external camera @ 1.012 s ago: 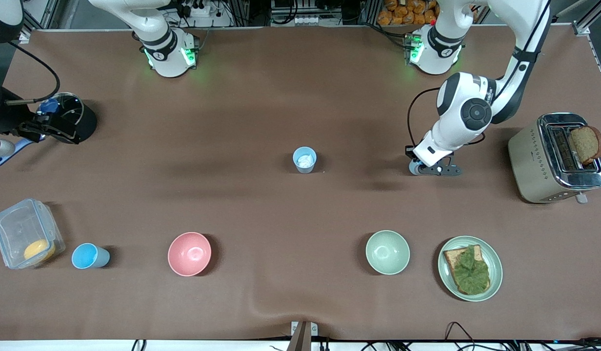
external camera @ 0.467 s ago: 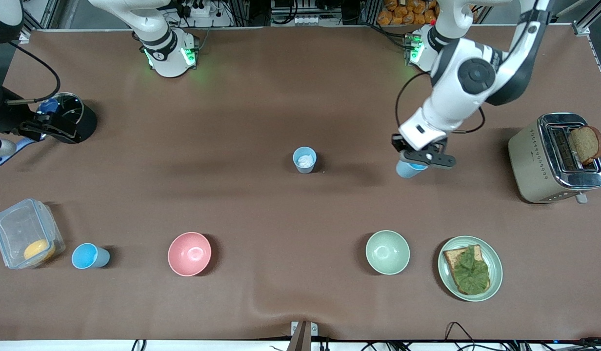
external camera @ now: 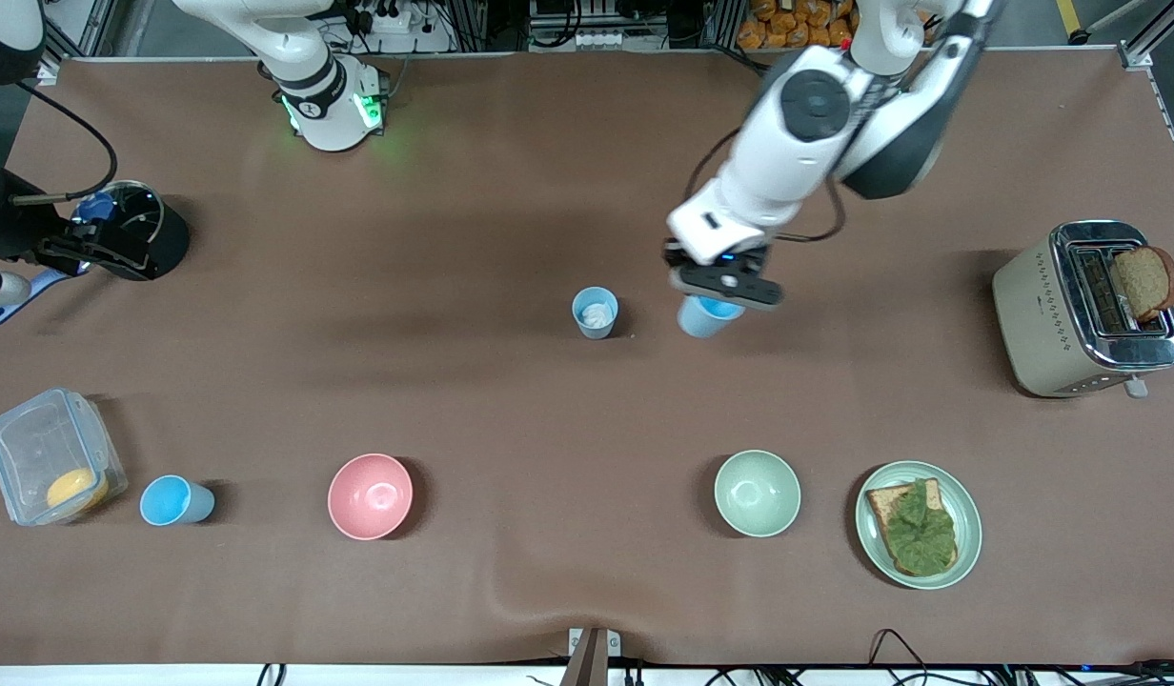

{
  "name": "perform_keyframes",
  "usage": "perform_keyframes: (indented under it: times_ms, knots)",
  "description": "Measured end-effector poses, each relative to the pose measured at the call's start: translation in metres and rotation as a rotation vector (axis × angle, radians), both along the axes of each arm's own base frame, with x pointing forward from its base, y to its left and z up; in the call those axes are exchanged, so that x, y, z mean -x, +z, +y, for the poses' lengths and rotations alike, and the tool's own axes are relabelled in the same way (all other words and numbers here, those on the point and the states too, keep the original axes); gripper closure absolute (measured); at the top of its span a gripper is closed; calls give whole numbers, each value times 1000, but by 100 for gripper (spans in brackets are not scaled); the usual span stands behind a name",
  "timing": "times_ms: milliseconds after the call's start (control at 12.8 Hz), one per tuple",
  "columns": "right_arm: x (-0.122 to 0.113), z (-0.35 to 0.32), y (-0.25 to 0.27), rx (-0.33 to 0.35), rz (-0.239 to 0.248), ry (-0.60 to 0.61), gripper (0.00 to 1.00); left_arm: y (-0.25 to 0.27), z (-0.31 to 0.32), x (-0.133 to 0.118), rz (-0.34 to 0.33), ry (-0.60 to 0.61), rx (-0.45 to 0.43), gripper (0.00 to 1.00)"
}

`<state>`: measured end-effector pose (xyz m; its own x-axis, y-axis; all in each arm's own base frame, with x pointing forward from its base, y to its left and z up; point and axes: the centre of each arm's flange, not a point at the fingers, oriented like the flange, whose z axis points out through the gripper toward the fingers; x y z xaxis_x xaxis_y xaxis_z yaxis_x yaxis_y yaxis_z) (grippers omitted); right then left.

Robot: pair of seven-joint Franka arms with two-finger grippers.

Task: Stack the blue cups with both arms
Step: 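Lift the blue cup with the left gripper and carry it over the placed cup, then lower the held cup into the placed cup and open the left gripper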

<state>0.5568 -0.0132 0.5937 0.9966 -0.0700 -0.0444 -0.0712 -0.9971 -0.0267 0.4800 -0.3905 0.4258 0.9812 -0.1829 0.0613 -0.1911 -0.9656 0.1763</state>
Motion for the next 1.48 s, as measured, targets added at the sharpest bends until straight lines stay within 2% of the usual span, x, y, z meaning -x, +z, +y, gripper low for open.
perform_keyframes:
  times_ms: [311,623,1012,1479]
  knots:
    - [0,0,0,0,0,0,0,-26,-71,24,48,16,0,96]
    - [0,0,0,0,0,0,0,-45,-108,32,63,27,-7,96]
    - [0,0,0,0,1,0,0,-70,-120,27,77,34,-30,96]
    - [0,0,0,0,3,1,0,-80,-133,36,90,44,-37,96]
